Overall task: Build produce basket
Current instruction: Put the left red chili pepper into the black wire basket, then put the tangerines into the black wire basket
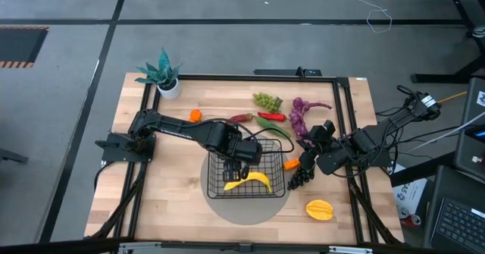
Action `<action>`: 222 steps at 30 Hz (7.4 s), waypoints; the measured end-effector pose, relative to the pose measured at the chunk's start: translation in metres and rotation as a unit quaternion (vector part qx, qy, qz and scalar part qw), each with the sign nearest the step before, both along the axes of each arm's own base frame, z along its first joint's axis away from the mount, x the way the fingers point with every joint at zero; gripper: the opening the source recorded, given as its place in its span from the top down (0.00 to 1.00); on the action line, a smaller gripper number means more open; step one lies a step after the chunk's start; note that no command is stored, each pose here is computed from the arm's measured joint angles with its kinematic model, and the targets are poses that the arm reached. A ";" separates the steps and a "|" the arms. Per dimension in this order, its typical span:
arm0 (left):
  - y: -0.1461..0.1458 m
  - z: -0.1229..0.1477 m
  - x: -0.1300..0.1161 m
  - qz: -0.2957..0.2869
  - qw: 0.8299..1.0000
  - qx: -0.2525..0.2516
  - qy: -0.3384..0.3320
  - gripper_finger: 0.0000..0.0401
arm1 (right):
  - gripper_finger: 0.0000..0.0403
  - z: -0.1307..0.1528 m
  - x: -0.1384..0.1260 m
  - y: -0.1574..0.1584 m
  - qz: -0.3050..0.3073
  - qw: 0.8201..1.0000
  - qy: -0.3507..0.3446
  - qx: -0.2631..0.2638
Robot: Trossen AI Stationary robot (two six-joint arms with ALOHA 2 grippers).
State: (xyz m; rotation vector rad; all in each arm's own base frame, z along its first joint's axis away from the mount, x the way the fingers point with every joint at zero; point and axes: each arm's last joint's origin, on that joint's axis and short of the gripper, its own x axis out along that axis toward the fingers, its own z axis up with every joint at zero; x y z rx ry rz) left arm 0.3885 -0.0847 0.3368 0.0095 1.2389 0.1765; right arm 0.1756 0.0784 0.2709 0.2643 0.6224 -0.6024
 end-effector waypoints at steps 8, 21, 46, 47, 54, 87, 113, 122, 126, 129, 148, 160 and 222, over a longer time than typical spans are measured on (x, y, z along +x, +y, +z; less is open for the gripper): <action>0.000 0.000 0.000 0.000 1.000 0.000 0.000 0.54 | 0.67 0.000 0.000 0.000 0.000 1.000 0.000 0.000; 0.000 0.000 0.000 0.000 1.000 0.000 0.000 0.54 | 0.67 0.000 -0.001 0.000 0.000 1.000 0.005 -0.003; 0.039 -0.001 -0.011 -0.047 0.993 0.060 0.094 0.54 | 0.67 -0.001 -0.001 0.000 0.000 1.000 0.005 -0.003; 0.044 -0.001 -0.011 -0.051 0.992 0.062 0.098 0.54 | 0.67 -0.001 -0.001 0.000 0.000 1.000 0.006 -0.003; 0.088 -0.001 -0.008 -0.053 0.990 0.070 0.113 0.54 | 0.67 -0.002 -0.002 -0.001 0.004 1.000 0.015 0.000; 0.265 -0.082 -0.042 -0.002 0.989 -0.143 -0.031 0.54 | 0.67 -0.002 -0.001 0.001 0.003 1.000 0.010 0.028; 0.234 -0.147 -0.024 0.030 0.998 -0.053 -0.033 0.54 | 0.67 -0.002 -0.001 0.001 0.004 1.000 0.010 0.027; 0.239 -0.158 -0.020 0.055 0.996 -0.021 -0.071 0.54 | 0.67 -0.002 0.000 0.001 0.004 1.000 0.009 0.028; 0.237 -0.166 -0.025 0.059 0.996 -0.032 -0.056 0.54 | 0.67 -0.002 -0.001 0.001 0.004 1.000 0.010 0.027; 0.234 -0.174 -0.029 0.053 0.996 -0.059 -0.051 0.54 | 0.67 -0.002 -0.001 0.001 0.005 1.000 0.011 0.025; 0.239 -0.197 -0.048 0.088 0.994 -0.060 -0.032 0.58 | 0.67 -0.002 -0.001 0.001 0.011 1.000 0.015 0.019; 0.245 -0.186 -0.035 0.114 0.990 -0.041 -0.067 0.90 | 0.67 -0.001 0.000 0.001 0.010 1.000 0.013 0.021; -0.001 0.005 0.002 -0.054 0.996 -0.015 -0.074 0.66 | 0.67 0.001 0.003 0.004 0.011 0.999 -0.011 0.052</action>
